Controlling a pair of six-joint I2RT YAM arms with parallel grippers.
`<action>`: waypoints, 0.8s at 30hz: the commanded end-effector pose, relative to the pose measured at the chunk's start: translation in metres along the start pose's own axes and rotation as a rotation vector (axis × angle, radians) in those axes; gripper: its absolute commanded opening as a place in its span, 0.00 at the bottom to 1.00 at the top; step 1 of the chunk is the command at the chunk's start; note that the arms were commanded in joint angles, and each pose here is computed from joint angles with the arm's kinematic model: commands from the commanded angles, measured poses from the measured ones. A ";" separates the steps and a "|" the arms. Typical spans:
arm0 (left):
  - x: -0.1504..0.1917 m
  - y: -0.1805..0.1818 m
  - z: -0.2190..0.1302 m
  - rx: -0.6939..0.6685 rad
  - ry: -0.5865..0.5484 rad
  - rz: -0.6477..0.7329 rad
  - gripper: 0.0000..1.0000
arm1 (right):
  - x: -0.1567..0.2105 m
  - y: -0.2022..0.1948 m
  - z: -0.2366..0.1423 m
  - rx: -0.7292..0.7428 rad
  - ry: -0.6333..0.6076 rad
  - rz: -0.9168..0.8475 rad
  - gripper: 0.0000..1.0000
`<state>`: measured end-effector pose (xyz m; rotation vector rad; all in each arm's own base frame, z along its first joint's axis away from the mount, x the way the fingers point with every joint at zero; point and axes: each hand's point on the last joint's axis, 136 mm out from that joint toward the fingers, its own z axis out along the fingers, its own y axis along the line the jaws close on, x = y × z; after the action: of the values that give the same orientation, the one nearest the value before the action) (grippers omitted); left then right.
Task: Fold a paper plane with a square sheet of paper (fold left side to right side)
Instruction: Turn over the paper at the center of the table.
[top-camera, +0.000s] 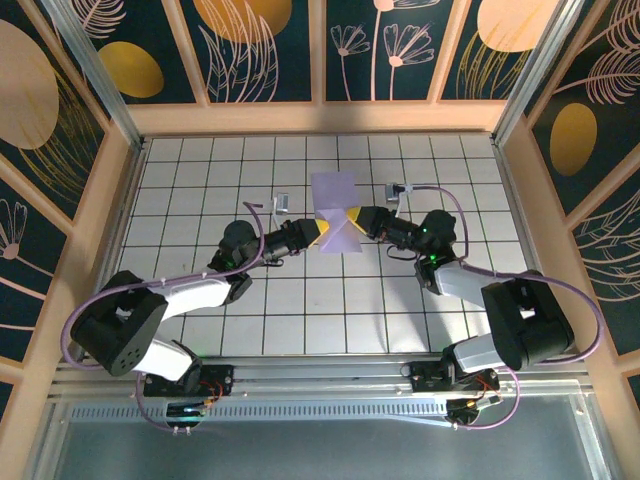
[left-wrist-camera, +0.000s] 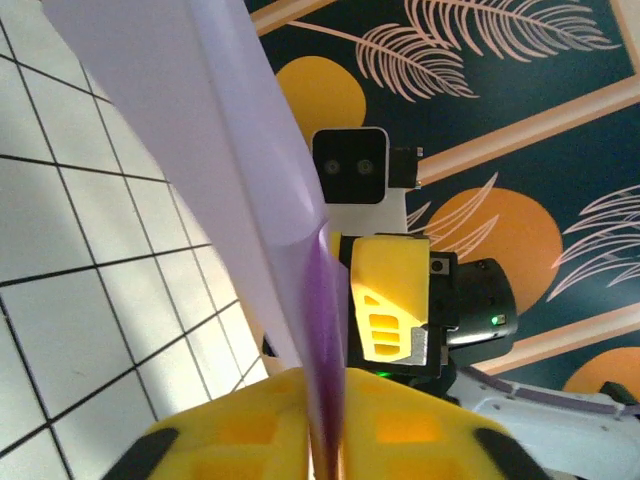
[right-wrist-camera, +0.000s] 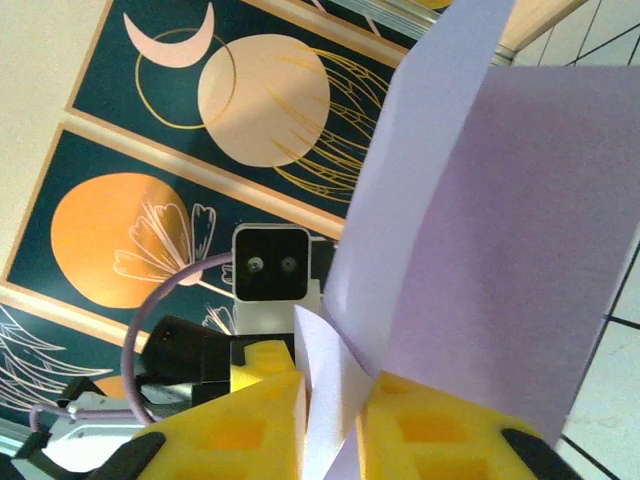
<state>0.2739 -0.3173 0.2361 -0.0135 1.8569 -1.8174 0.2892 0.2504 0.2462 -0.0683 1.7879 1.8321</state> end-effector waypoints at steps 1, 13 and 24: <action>-0.005 -0.008 0.000 -0.028 -0.010 0.074 0.07 | -0.002 0.001 -0.007 0.033 -0.019 -0.068 0.28; -0.013 0.046 -0.036 -0.671 0.129 0.319 0.00 | -0.033 -0.085 -0.074 0.816 -0.088 -0.288 0.51; -0.015 0.051 -0.070 -1.345 0.208 0.614 0.00 | -0.057 -0.108 -0.156 1.202 -0.216 -0.353 0.79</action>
<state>0.2857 -0.2888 0.2156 0.1971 2.4054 -0.5056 0.3349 0.1069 0.1623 0.2169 2.2225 0.4874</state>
